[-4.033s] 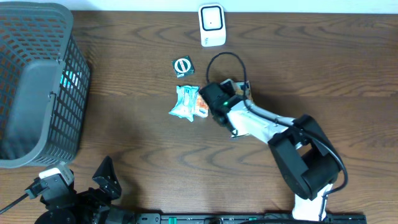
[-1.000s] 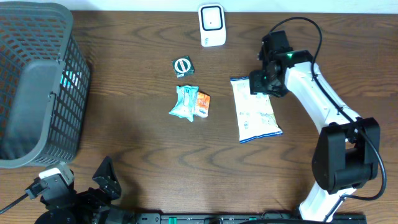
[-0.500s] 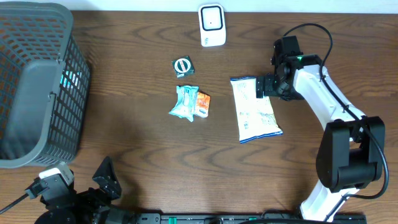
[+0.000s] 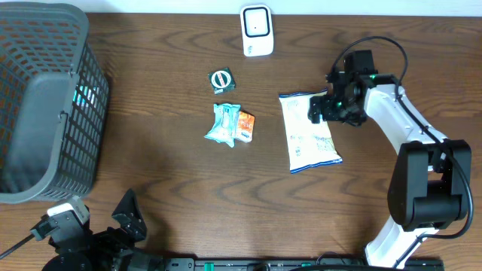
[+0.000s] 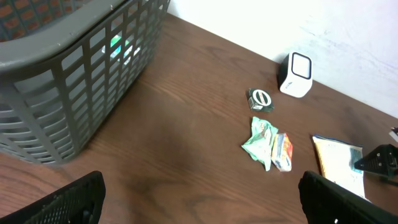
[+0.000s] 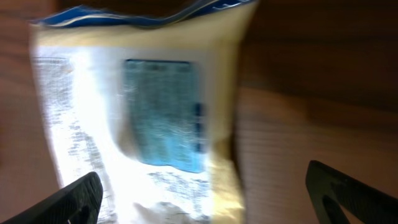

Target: Scan the item barcode

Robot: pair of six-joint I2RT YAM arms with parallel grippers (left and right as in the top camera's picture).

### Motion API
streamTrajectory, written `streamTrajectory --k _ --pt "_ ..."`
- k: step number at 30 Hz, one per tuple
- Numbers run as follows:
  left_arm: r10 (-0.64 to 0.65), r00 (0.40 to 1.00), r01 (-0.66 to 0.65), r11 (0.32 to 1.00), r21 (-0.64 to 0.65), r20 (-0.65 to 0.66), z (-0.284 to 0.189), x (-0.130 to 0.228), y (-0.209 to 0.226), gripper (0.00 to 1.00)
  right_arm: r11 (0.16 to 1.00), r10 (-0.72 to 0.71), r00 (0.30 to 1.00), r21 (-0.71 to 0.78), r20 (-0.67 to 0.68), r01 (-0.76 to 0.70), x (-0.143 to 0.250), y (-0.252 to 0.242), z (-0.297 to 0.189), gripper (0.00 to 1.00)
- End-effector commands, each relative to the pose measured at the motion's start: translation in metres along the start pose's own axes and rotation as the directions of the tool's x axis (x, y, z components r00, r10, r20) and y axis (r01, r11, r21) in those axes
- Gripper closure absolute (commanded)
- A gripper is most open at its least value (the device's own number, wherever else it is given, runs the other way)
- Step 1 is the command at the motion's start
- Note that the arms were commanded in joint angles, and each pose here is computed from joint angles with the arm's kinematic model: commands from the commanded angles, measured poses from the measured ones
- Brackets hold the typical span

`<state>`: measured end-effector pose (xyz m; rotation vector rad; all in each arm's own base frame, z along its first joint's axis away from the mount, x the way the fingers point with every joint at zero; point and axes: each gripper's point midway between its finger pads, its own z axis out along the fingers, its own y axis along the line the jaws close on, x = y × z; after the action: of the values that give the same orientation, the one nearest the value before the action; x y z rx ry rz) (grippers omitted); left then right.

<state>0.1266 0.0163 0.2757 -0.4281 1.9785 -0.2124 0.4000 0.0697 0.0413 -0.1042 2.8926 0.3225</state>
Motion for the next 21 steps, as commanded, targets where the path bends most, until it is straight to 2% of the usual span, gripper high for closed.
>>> streamTrajectory --k 1,6,13,15,17,18,19,20,21 --pt "-0.01 1.0 0.011 1.0 -0.019 0.008 0.001 -0.001 0.003 0.02 0.984 -0.058 0.998 -0.166 0.017 0.06 0.006 0.027 0.005 0.01" --pt "-0.01 1.0 0.011 1.0 -0.019 0.008 0.001 -0.001 0.003 0.02 0.983 -0.042 0.998 -0.176 0.038 0.048 0.015 0.025 0.023 0.01" --pt "-0.01 1.0 0.011 1.0 -0.019 0.008 0.001 -0.001 0.003 0.02 0.974 -0.034 0.999 -0.223 -0.001 0.033 0.039 0.031 0.039 0.01" --pt "-0.01 1.0 0.011 1.0 -0.019 0.008 0.001 -0.001 0.003 0.02 0.974 -0.038 0.999 -0.223 -0.012 0.034 0.044 0.032 0.041 0.05" --pt "-0.01 1.0 0.011 1.0 -0.019 0.008 0.001 -0.001 0.003 0.02 0.974 -0.042 0.999 -0.225 -0.02 0.037 0.047 0.034 0.043 0.24" --pt "-0.01 1.0 0.011 1.0 -0.019 0.008 0.001 -0.001 0.003 0.02 0.973 -0.045 0.999 -0.226 -0.023 0.039 0.047 0.035 0.044 0.4" --pt "-0.01 1.0 0.011 1.0 -0.019 0.008 0.001 -0.001 0.003 0.02 0.972 -0.05 0.998 -0.23 -0.025 0.043 0.048 0.038 0.044 0.65" --pt "-0.01 1.0 0.011 1.0 -0.019 0.008 0.001 -0.001 0.003 0.02 0.972 -0.05 0.998 -0.232 -0.027 0.043 0.049 0.039 0.044 0.76" --pt "-0.01 1.0 0.011 1.0 -0.019 0.008 0.001 -0.001 0.003 0.02 0.971 -0.038 0.999 -0.236 -0.03 0.03 0.049 0.042 0.044 0.96"
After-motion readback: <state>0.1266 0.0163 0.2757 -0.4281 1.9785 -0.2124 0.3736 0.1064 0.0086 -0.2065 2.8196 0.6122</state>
